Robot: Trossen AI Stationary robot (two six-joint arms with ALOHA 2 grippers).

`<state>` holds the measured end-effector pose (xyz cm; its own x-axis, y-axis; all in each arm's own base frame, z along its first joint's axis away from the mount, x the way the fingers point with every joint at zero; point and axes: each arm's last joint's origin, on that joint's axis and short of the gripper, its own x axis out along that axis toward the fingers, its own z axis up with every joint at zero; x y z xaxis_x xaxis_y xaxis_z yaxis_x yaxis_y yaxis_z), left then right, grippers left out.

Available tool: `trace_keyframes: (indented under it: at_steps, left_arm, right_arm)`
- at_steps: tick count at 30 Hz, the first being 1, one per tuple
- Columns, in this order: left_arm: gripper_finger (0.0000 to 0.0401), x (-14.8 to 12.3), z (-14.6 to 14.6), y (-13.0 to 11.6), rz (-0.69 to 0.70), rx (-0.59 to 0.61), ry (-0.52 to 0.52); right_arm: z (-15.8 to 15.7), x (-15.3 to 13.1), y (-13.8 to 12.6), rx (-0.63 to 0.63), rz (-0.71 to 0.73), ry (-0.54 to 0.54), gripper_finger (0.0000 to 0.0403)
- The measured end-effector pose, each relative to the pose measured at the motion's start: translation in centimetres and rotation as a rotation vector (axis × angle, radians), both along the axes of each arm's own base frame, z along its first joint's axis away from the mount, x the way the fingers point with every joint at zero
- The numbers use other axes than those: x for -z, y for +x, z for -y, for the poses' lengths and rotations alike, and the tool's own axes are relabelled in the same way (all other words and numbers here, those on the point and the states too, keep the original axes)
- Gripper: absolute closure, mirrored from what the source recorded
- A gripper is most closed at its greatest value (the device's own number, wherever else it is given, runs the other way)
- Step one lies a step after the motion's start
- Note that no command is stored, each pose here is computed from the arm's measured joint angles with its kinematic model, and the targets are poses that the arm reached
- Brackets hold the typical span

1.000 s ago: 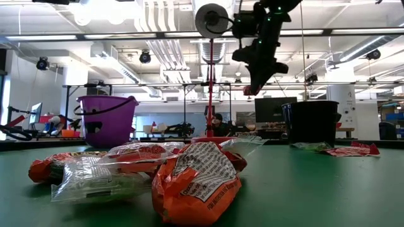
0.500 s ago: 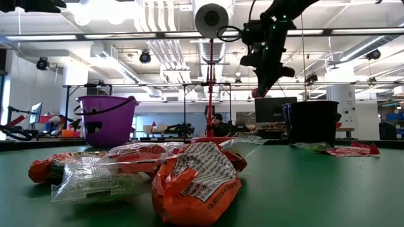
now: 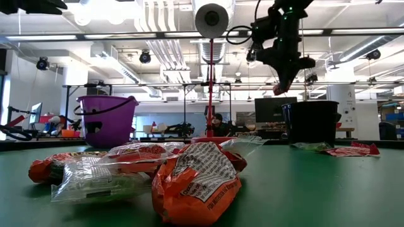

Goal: Sort candy
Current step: Put the orange chocolate into the black bucket, then put the green gummy into the light green bucket

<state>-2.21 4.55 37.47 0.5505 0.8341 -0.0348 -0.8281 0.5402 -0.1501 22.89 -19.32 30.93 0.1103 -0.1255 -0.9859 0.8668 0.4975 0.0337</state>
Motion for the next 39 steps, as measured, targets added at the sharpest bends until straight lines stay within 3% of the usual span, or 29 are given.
trace_keyframes:
  at_steps: [7, 12, 23, 28, 33, 39]
  left_arm:
    - [0.0264, 0.1, 0.1, 0.2, -0.009, 0.056, -0.028]
    - [0.0264, 0.1, 0.3, 0.4, -0.021, 0.075, -0.032]
    - [0.0264, -0.1, 1.3, 2.0, -0.099, 0.159, -0.043]
    - [0.0264, -0.1, 1.8, 2.9, -0.143, 0.199, -0.048]
    - [0.0264, -0.2, 2.3, 3.7, -0.168, 0.23, -0.057]
    - [0.0264, -0.3, 2.9, 4.7, -0.195, 0.305, -0.093]
  right_arm:
    - [-1.1, -0.9, -1.4, 0.031, -0.045, 0.041, 0.038]
    - [-1.3, -1.3, -1.7, 0.043, -0.071, -0.01, 0.0366]
    - [-2.0, -1.1, -2.5, 0.095, -0.149, 0.065, 0.0285]
    - [-2.2, -1.1, -2.3, 0.066, -0.131, 0.086, 0.0257]
    - [-3.5, -1.2, -1.3, -0.019, -0.043, 0.2, 0.0247]
    - [-6.2, -1.2, 0.4, -0.138, -0.048, 0.207, 0.0245]
